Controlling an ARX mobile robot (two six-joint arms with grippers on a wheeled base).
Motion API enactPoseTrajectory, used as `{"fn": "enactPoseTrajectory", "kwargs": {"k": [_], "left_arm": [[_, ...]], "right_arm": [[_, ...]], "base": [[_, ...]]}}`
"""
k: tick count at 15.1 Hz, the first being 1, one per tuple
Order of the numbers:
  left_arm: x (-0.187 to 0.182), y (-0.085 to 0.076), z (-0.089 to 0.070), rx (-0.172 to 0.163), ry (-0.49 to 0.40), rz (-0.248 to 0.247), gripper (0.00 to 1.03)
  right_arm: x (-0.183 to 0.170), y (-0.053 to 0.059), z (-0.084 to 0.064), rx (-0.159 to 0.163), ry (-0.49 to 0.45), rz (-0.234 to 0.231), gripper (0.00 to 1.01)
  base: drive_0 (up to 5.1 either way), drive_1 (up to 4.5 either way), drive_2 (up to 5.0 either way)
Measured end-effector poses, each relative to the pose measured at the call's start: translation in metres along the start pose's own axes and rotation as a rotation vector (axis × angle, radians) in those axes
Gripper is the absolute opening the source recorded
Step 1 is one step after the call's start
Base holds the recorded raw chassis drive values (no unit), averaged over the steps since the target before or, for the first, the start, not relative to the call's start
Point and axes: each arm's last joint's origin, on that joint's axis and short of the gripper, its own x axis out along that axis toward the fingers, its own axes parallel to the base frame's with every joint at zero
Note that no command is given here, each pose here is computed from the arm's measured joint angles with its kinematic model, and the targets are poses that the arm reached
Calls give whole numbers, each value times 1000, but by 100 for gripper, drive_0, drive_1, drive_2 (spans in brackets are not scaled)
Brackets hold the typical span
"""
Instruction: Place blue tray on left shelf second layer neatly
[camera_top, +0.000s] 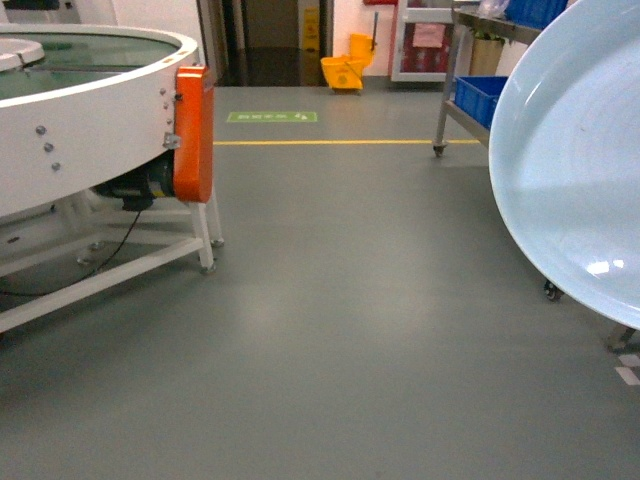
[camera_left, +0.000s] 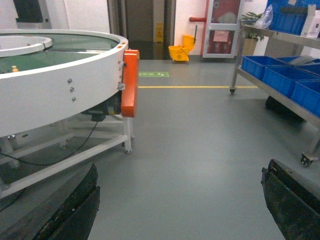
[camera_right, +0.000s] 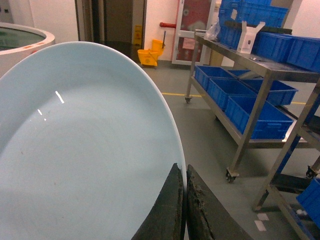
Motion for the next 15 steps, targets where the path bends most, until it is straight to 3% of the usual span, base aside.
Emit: {"fn": "enactPoseTrajectory", "kwargs": {"k": [15], "left_arm": [[0, 0, 0, 0, 0, -2, 98]], "right_arm": [[0, 0, 0, 0, 1, 0, 2]], "base": [[-153, 259, -565]]}}
